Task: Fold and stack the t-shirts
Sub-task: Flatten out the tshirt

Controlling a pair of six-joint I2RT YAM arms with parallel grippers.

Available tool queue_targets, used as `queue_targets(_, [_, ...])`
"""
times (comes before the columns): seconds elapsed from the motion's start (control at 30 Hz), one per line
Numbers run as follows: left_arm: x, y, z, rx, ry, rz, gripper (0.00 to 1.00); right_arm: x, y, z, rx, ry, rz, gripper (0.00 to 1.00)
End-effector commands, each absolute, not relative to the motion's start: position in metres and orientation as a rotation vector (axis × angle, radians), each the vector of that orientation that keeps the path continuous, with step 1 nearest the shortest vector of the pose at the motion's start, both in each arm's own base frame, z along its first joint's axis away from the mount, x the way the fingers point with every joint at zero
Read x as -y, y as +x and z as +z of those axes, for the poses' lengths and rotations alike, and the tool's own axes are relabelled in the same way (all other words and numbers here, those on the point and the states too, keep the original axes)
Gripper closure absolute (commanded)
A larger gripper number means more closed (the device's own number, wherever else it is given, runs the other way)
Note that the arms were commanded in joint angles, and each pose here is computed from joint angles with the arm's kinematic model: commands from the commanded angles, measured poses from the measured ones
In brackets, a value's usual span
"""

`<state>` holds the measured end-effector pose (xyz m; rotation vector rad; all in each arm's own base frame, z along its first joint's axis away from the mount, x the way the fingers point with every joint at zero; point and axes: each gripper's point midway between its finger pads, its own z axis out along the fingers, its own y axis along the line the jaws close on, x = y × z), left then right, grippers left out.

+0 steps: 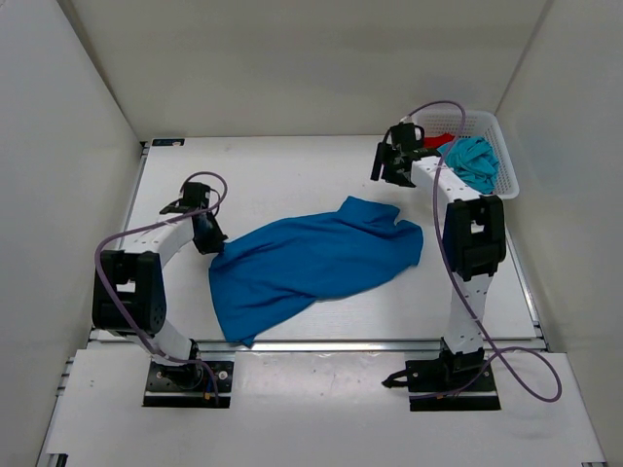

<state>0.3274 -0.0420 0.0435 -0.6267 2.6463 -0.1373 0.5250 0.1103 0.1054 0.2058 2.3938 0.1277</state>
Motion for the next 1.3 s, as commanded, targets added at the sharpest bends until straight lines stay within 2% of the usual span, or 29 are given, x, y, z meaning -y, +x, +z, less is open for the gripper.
queue_targets(0.0, [0.043, 0.343, 0.057, -2.604, -0.594, -0.148, 1.00, -0.093, 0.521, 0.088, -2.430, 0.274, 0.023, 0.30])
queue_targets(0.17, [0.049, 0.344, 0.055, -2.617, -0.586, -0.170, 1.00, -0.079, 0.493, 0.058, -2.523, 0.315, -0.028, 0.30])
queue_targets(0.43, [0.049, 0.344, 0.057, -2.609, -0.590, -0.176, 1.00, -0.094, 0.471, 0.036, -2.587, 0.315, 0.036, 0.31])
queue_targets(0.53, [0.051, 0.345, 0.059, -2.593, -0.586, -0.187, 1.00, -0.102, 0.474, 0.026, -2.579, 0.316, 0.095, 0.38])
queue_targets(0.57, [0.051, 0.346, 0.061, -2.588, -0.582, -0.190, 1.00, -0.102, 0.482, 0.030, -2.553, 0.326, 0.114, 0.43])
queue_targets(0.6, [0.052, 0.347, 0.061, -2.587, -0.578, -0.197, 1.00, -0.105, 0.491, 0.031, -2.537, 0.326, 0.132, 0.55])
queue_targets(0.7, [0.049, 0.357, 0.074, -2.543, -0.554, -0.182, 1.00, -0.109, 0.521, 0.046, -2.463, 0.278, 0.157, 0.95])
queue_targets(0.73, [0.049, 0.364, 0.081, -2.525, -0.549, -0.185, 1.00, -0.113, 0.535, 0.065, -2.420, 0.268, 0.167, 1.00])
queue_targets(0.8, [0.044, 0.383, 0.103, -2.467, -0.517, -0.178, 1.00, -0.113, 0.557, 0.100, -2.330, 0.237, 0.212, 1.00])
queue_targets(0.93, [0.038, 0.439, 0.189, -2.258, -0.447, -0.150, 1.00, -0.103, 0.599, 0.240, -2.018, 0.124, 0.249, 1.00])
queue_targets(1.0, [0.040, 0.459, 0.239, -2.150, -0.408, -0.165, 1.00, -0.095, 0.602, 0.310, -1.892, 0.072, 0.265, 1.00])
queue_targets(1.07, [0.042, 0.475, 0.311, -1.995, -0.373, -0.198, 1.00, -0.078, 0.589, 0.397, -1.733, 0.033, 0.249, 1.00])
queue_targets(1.13, [0.037, 0.476, 0.367, -1.867, -0.353, -0.186, 1.00, -0.058, 0.568, 0.459, -1.617, 0.041, 0.222, 1.00])
queue_targets(1.27, [0.035, 0.441, 0.491, -1.558, -0.292, -0.201, 1.00, -0.030, 0.503, 0.564, -1.413, -0.013, 0.211, 1.00])
